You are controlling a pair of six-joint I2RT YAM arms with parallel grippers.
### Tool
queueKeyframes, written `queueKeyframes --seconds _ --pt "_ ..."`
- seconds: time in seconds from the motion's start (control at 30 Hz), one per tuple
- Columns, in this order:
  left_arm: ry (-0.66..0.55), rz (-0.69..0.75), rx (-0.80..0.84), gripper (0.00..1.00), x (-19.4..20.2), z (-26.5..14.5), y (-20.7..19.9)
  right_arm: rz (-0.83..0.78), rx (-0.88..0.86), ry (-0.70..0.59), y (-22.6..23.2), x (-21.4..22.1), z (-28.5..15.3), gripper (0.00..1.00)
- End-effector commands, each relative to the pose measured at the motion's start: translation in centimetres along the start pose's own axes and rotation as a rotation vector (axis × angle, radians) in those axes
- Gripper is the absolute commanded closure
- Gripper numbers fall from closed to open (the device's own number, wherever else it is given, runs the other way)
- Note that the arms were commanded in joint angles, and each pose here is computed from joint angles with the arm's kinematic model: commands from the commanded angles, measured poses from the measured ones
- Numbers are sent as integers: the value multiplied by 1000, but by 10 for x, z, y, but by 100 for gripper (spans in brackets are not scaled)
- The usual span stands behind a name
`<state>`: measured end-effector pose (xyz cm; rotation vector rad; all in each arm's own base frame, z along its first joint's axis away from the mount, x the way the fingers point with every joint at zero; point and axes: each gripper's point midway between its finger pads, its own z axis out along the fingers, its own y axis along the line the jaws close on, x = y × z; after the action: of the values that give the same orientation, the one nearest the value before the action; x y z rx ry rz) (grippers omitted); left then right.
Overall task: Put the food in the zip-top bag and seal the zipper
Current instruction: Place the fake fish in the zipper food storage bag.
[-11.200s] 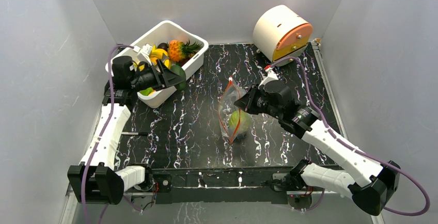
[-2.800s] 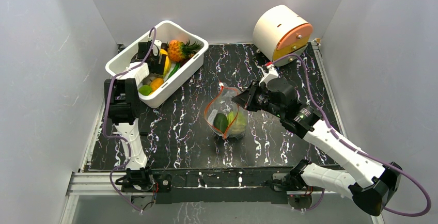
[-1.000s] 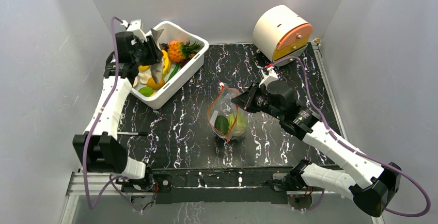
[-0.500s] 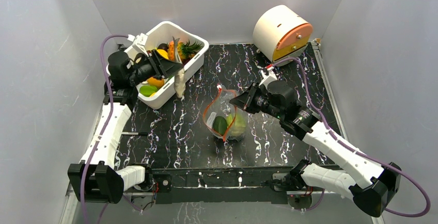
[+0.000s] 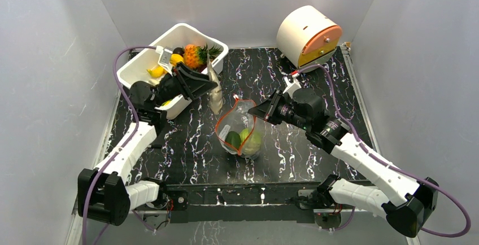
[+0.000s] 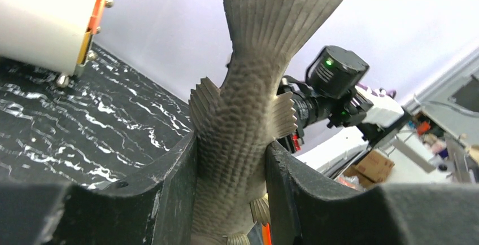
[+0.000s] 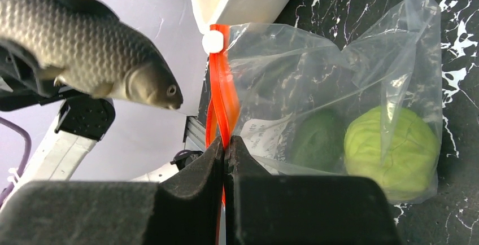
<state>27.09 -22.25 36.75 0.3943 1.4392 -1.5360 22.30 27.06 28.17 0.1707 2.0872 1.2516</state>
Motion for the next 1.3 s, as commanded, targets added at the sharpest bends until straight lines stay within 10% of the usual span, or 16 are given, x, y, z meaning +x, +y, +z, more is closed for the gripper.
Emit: queueKeyframes --seconds 0.0,0.53,1.17,1.27 --pt "-24 257 163 86 3 3 -48 35 -88 -65 20 -15 1 100" --pt "47 401 408 84 66 12 -82 55 -80 -26 12 -6 12 100" --pt "165 456 296 85 124 18 -29 33 -113 -41 24 -11 2 100" --pt "186 482 267 72 130 17 -24 33 -106 -37 20 -8 1 100"
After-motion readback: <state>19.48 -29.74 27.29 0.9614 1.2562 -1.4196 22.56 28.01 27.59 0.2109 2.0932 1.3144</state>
